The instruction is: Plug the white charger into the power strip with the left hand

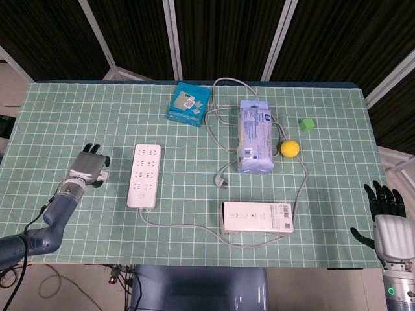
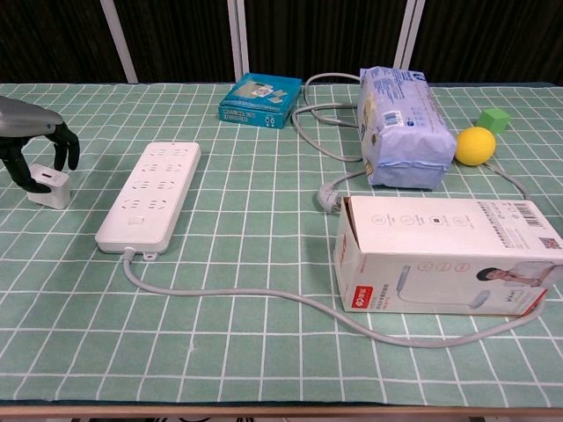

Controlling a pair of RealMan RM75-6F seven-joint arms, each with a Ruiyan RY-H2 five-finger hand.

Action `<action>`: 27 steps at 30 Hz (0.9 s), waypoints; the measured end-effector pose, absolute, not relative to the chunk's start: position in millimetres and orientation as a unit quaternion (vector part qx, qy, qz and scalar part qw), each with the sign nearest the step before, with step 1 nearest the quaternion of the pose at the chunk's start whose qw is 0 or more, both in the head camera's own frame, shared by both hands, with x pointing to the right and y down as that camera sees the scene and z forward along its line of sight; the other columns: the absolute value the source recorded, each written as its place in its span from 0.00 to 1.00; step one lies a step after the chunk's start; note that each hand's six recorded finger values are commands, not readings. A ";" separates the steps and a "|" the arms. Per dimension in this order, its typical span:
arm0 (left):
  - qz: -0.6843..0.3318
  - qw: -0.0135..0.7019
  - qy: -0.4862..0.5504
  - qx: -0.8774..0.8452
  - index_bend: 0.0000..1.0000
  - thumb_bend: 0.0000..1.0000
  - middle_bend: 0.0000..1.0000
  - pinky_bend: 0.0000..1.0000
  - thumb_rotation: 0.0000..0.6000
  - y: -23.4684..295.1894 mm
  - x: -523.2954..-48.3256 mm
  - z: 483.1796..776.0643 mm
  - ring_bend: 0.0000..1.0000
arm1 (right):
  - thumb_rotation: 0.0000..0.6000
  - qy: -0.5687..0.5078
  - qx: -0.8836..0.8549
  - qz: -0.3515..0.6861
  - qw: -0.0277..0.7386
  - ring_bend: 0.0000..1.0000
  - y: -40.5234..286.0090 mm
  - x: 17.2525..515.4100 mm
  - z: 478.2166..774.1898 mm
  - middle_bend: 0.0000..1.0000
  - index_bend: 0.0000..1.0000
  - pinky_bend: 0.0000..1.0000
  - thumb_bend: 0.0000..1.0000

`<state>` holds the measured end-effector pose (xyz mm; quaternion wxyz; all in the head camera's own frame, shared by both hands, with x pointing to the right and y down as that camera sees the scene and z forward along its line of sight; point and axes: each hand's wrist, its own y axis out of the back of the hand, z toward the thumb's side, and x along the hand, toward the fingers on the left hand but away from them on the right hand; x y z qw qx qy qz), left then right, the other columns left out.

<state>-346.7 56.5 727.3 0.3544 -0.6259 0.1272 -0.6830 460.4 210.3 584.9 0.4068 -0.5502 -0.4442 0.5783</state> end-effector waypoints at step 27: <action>-0.683 0.369 0.116 -0.619 0.43 0.28 0.42 0.06 1.00 60.9 -352.5 731.1 0.05 | 1.00 -0.447 -0.546 0.581 0.405 0.00 209.9 461.6 585.6 0.00 0.00 0.00 0.13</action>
